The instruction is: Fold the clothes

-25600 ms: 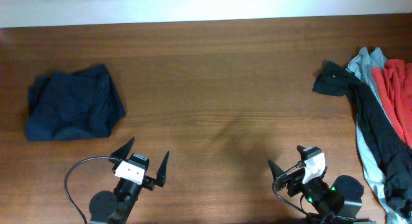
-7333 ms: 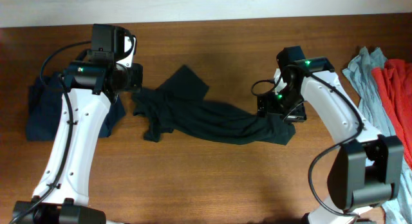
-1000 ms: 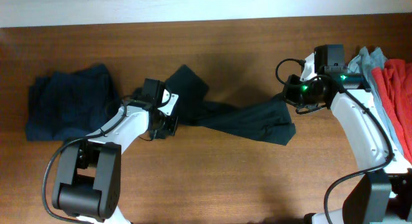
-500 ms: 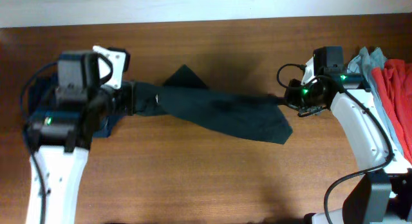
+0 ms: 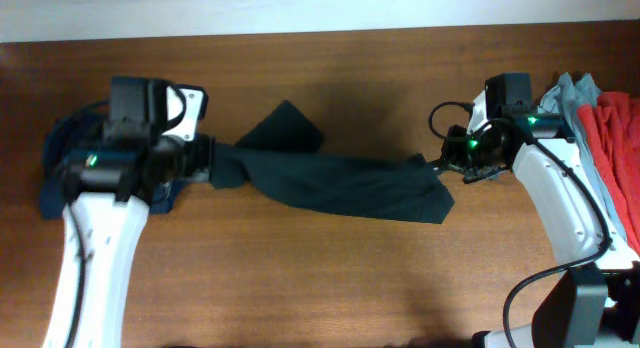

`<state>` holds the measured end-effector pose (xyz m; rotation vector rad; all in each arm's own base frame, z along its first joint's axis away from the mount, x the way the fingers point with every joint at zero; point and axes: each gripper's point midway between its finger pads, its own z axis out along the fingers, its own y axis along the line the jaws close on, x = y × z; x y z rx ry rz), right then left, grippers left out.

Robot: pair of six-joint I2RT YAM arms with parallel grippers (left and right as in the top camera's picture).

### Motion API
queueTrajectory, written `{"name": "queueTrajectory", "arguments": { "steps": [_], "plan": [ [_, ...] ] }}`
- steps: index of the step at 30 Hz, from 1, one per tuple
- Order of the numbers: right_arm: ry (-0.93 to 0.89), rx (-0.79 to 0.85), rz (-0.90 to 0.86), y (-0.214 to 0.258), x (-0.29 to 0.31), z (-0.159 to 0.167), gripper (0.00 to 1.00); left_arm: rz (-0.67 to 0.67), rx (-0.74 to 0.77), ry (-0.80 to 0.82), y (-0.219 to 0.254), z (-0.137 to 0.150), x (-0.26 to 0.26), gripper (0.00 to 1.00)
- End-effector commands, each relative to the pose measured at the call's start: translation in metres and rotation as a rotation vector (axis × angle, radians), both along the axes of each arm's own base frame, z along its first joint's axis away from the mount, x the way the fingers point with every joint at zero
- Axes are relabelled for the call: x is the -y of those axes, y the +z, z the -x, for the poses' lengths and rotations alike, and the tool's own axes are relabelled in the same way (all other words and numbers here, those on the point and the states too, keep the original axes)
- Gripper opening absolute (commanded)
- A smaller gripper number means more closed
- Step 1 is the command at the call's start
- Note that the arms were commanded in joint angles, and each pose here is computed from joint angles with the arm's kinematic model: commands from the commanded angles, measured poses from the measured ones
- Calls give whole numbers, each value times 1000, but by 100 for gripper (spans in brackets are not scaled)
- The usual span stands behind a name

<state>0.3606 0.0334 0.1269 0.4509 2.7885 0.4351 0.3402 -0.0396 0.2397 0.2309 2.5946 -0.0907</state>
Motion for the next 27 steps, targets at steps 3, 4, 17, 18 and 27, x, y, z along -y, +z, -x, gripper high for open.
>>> {"name": "queueTrajectory", "arguments": {
  "steps": [3, 4, 17, 18, 27],
  "plan": [
    [56, 66, 12, -3, -11, -23, 7, -29, -236, -19, -87, -28, 0, 0],
    [64, 56, 11, -7, -14, -22, 7, -20, -264, -24, -97, -29, 2, 0],
    [148, -149, -8, -60, -44, 22, 16, -23, -367, -28, -145, -38, 4, 0],
    [158, -145, -8, -65, -48, 24, 15, -23, -368, -28, -145, -38, 4, 0],
    [179, -116, -10, -100, -62, 28, 16, -23, -368, -28, -145, -38, 4, 0]
  ]
}}
